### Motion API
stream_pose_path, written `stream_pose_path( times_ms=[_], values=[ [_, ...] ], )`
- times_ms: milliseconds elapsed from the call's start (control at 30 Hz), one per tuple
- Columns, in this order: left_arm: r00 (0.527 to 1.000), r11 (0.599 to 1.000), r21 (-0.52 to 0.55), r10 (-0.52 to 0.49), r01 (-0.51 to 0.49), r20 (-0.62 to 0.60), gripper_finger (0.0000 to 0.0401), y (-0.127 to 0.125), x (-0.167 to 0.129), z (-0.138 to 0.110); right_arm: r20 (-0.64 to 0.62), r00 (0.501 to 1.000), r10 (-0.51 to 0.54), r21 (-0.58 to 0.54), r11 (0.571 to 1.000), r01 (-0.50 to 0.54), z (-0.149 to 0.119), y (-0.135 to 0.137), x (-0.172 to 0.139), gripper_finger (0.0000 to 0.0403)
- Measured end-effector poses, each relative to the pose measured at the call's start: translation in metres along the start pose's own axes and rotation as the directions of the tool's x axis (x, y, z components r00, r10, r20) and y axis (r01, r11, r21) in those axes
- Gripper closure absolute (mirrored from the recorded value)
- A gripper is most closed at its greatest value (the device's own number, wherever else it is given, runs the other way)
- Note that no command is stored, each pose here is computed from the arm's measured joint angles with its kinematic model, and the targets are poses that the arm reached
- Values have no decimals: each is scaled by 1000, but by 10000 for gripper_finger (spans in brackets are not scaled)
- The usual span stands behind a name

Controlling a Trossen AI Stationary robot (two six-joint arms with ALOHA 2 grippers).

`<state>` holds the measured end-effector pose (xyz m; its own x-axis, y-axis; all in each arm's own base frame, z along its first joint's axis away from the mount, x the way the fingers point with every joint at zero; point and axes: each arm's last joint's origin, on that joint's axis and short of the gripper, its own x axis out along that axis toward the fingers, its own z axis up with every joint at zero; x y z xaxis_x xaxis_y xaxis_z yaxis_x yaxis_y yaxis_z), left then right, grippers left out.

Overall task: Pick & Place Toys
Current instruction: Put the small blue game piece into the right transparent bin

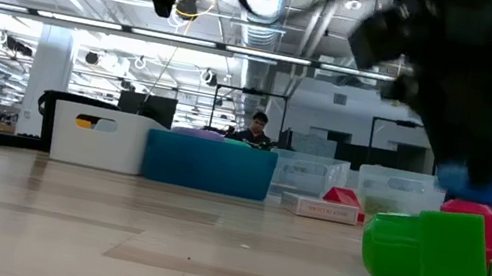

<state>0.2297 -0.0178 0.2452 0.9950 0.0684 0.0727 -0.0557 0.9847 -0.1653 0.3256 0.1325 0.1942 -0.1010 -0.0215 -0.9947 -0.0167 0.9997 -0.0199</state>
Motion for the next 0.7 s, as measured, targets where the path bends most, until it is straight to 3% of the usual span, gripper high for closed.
stream_pose_path(
  times_ms=[233,433,600,700],
  values=[
    [1000,1000,0,0,0,0,197,0,0,0,248,962,-117,130,988,87,17,12,-39,272],
    [1000,1000,-9,-20,20,-20,197,-5,-1,-2,300,946,-119,275,961,34,21,15,-40,272],
    [998,999,-5,-37,37,-58,197,-10,-2,-6,322,940,-111,357,934,-12,13,36,-40,272],
    [997,999,-4,-47,47,-68,197,-12,-2,-8,353,921,-166,399,917,12,7,47,-40,272]
  ],
)
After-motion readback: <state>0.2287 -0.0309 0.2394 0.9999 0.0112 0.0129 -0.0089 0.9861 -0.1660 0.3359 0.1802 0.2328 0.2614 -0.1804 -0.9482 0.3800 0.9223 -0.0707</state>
